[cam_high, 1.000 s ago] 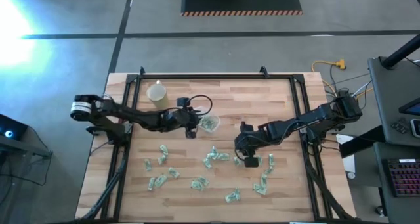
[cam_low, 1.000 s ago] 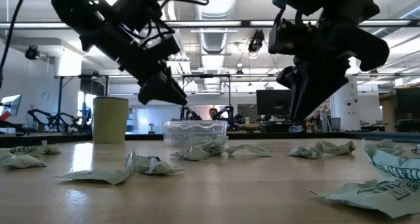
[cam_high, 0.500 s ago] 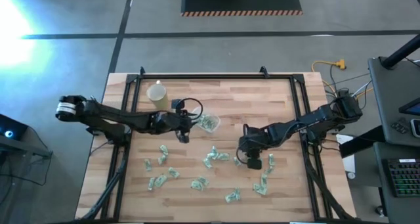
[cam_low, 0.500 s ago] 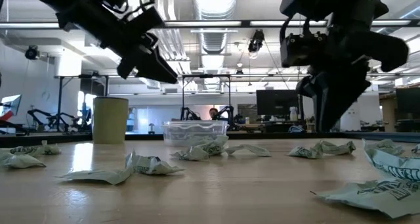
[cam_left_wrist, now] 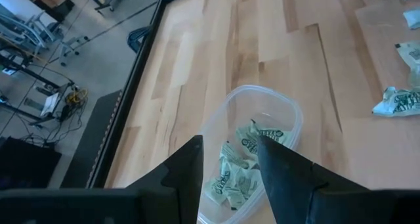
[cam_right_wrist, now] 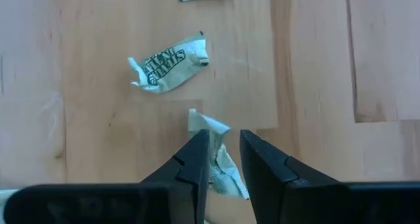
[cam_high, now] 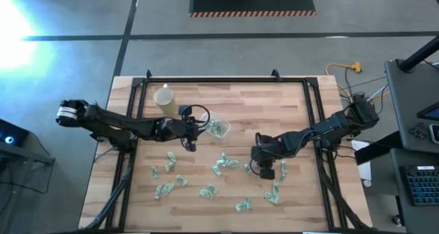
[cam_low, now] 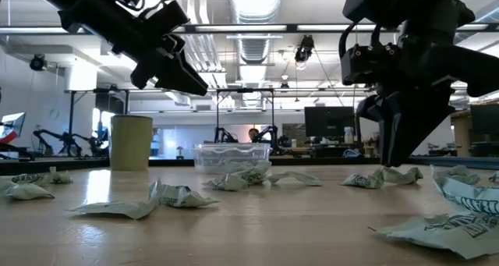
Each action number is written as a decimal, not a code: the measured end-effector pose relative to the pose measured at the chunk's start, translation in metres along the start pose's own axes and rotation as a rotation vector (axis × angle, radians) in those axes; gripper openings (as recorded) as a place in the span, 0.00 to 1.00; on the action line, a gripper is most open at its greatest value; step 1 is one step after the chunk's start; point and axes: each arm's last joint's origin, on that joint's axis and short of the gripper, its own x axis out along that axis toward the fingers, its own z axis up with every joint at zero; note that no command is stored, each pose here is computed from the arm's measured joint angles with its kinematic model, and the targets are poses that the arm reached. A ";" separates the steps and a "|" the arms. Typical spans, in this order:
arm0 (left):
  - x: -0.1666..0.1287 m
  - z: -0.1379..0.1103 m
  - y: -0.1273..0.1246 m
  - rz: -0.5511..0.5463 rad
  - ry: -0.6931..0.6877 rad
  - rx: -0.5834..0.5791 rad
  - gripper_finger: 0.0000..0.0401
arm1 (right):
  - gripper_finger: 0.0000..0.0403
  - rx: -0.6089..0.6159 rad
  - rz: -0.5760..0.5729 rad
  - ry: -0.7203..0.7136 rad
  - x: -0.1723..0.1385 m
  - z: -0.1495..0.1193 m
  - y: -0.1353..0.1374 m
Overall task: Pick and place Stevia / Truvia into bins
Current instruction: Put the stevia packet into the transparent container
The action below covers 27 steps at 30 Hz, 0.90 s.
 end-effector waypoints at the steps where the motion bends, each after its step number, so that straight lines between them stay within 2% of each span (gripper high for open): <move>1: 0.000 0.000 0.000 0.000 0.000 0.000 0.32 | 0.20 -0.001 -0.001 -0.002 0.000 0.000 0.000; 9: 0.000 0.000 0.000 -0.001 0.001 0.001 0.32 | 0.25 0.010 -0.034 -0.014 0.001 0.001 -0.001; 20: 0.000 -0.002 -0.001 -0.006 0.018 0.010 0.32 | 0.33 0.025 -0.038 0.039 0.014 -0.005 -0.002; 24: 0.000 -0.002 -0.001 -0.007 0.019 0.011 0.32 | 0.31 0.023 -0.038 0.041 0.014 -0.005 -0.002; 27: 0.000 -0.002 -0.001 -0.007 0.019 0.011 0.32 | 0.24 -0.001 -0.031 0.041 0.014 -0.005 -0.002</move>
